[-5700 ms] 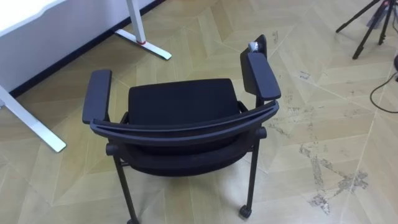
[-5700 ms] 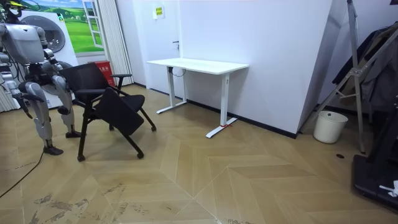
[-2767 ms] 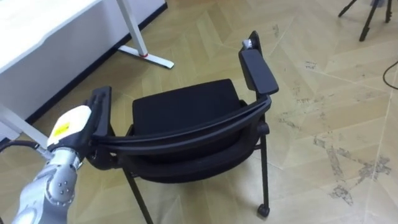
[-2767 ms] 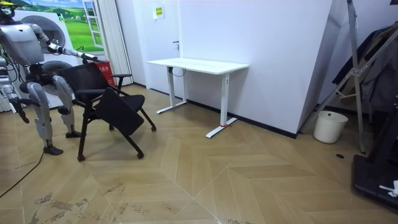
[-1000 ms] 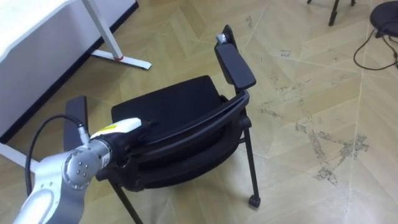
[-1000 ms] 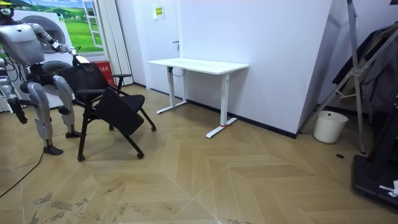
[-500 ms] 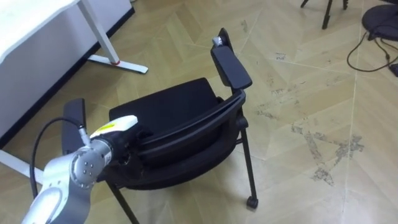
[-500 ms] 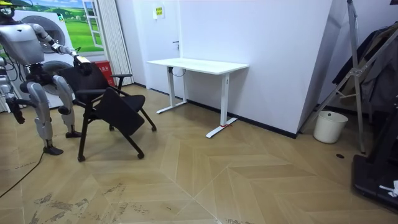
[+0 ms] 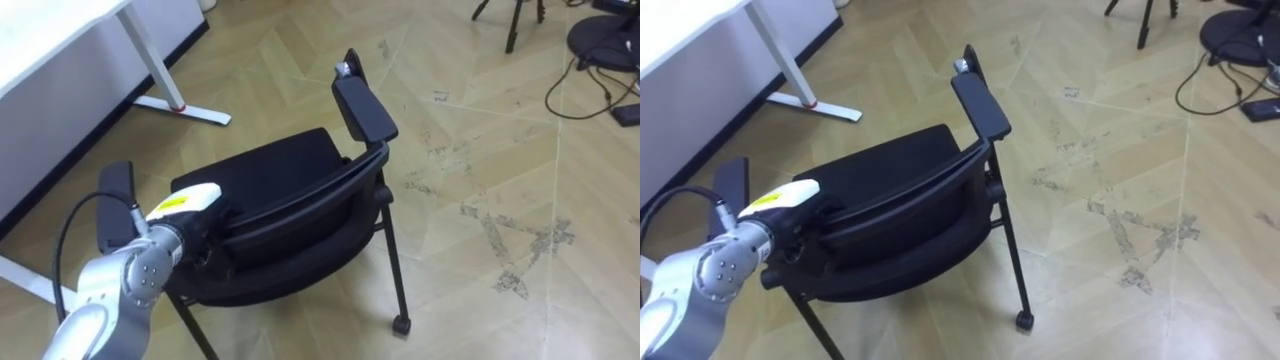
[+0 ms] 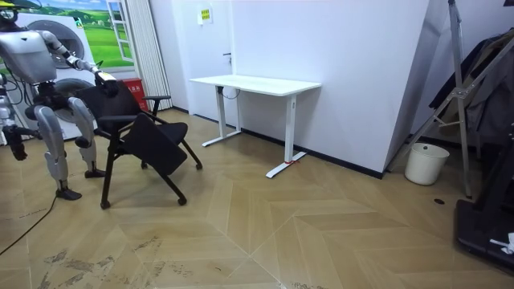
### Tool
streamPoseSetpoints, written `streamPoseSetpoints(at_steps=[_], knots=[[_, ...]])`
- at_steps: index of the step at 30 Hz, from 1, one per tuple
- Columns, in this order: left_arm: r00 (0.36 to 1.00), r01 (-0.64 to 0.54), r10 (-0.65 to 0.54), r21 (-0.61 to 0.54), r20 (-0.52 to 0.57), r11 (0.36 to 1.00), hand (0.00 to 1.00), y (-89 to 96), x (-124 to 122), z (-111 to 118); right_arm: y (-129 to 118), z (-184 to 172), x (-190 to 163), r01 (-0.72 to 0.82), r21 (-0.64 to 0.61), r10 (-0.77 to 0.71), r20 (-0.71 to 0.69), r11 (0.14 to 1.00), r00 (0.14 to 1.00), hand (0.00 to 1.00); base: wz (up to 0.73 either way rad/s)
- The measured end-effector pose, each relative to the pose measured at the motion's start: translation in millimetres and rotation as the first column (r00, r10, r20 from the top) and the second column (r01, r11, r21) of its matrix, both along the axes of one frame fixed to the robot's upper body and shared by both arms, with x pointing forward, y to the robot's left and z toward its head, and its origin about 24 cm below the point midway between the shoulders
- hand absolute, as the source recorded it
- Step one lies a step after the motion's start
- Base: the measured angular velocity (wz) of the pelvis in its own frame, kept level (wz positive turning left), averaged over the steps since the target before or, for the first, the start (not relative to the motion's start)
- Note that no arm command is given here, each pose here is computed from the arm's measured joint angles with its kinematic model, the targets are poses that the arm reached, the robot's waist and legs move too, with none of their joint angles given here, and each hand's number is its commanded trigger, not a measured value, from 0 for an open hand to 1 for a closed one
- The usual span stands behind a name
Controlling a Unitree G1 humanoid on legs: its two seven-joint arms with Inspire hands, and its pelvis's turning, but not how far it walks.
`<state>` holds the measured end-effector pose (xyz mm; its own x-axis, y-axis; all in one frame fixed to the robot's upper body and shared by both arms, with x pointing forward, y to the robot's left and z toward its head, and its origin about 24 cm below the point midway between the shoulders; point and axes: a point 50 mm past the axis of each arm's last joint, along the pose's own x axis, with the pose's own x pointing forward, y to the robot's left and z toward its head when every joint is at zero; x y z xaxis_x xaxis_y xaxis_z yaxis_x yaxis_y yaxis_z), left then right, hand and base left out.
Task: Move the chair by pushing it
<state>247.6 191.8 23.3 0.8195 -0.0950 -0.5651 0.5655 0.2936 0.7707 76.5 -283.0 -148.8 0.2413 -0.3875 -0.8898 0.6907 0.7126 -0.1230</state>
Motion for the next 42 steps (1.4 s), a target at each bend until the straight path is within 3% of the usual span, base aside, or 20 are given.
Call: streamPoseSetpoints(at_steps=[7,10,12,18,24,30,42], knots=[[0.998,0.029,-0.03,0.032,0.056,0.999,1.0,-1.2,2.1,4.4,-24.2,30.7,43.5,-0.249,-0.313,0.26,-0.007,0.917,0.966,0.0,-0.03],[0.996,0.03,-0.032,0.032,0.077,0.999,1.0,-1.6,2.8,6.0,-36.2,59.7,73.5,-0.343,-0.498,0.388,-0.014,0.797,0.922,0.0,-0.07],[0.994,0.032,-0.036,0.034,0.099,0.999,1.0,-2.4,6.0,9.3,-45.0,94.6,105.0,-0.359,-0.659,0.478,0.0,0.661,0.879,0.0,-0.02],[0.988,0.055,-0.061,0.044,0.142,0.998,1.0,-4.7,10.4,14.9,-47.1,158.7,146.1,-0.342,-0.879,0.612,-0.076,0.332,0.787,0.0,0.02],[0.982,0.091,-0.097,0.041,0.161,0.995,1.0,-9.2,10.4,15.5,-13.9,183.2,167.0,-0.356,-0.927,0.74,-0.16,0.114,0.653,0.0,-0.03],[0.973,0.138,-0.142,0.035,0.181,0.99,1.0,-14.2,11.0,13.9,21.9,187.5,178.4,-0.399,-0.917,0.848,-0.223,-0.015,0.48,0.0,-0.02],[0.949,0.224,-0.229,0.05,0.218,0.973,1.0,-22.5,23.6,14.1,58.1,199.0,184.0,-0.407,-0.853,0.882,-0.43,-0.327,0.194,0.0,-0.01]])
